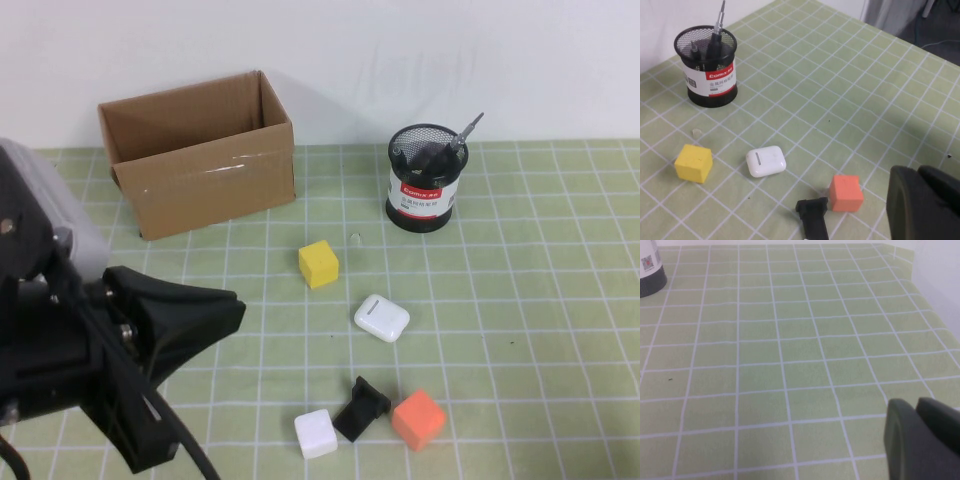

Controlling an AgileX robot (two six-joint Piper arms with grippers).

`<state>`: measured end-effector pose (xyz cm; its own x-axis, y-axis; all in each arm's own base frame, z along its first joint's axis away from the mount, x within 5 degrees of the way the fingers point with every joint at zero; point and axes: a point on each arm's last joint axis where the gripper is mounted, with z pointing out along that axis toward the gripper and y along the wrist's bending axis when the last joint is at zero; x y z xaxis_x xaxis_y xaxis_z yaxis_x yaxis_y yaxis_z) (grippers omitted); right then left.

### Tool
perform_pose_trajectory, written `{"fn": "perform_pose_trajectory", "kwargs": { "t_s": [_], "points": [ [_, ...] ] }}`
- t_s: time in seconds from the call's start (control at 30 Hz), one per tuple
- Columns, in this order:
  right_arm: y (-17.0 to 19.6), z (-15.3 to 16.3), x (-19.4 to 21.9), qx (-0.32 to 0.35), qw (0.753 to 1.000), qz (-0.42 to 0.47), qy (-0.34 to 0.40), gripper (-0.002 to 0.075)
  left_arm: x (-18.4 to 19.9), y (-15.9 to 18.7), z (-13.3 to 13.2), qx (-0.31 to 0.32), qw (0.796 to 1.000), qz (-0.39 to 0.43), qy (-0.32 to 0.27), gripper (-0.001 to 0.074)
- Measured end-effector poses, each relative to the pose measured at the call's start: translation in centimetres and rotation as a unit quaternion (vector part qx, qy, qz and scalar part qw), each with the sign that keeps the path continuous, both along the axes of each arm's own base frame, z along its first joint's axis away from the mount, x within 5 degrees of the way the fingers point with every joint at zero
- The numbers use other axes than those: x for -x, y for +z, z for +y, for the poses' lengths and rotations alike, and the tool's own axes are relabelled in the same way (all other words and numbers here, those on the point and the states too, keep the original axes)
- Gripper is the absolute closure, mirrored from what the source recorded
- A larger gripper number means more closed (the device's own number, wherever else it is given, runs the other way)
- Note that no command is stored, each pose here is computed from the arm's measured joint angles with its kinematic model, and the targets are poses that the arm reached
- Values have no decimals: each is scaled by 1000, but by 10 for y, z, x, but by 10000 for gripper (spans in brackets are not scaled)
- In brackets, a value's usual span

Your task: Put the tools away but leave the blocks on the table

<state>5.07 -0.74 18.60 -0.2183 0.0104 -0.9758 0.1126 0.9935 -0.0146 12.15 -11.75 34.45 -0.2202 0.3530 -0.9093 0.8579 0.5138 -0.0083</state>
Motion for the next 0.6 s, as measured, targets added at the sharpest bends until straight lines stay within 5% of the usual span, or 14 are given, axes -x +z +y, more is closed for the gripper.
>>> {"fn": "perform_pose_trajectory", "kwargs": {
  "t_s": [0.33,0.6],
  "points": [
    [0,0,0,0,1000,0,0,732,-2,0,1,-3,1000,-10,9,738],
    [0,0,0,0,1000,0,0,732,-16,8,7,61,992,-54,98,738]
  ]
}}
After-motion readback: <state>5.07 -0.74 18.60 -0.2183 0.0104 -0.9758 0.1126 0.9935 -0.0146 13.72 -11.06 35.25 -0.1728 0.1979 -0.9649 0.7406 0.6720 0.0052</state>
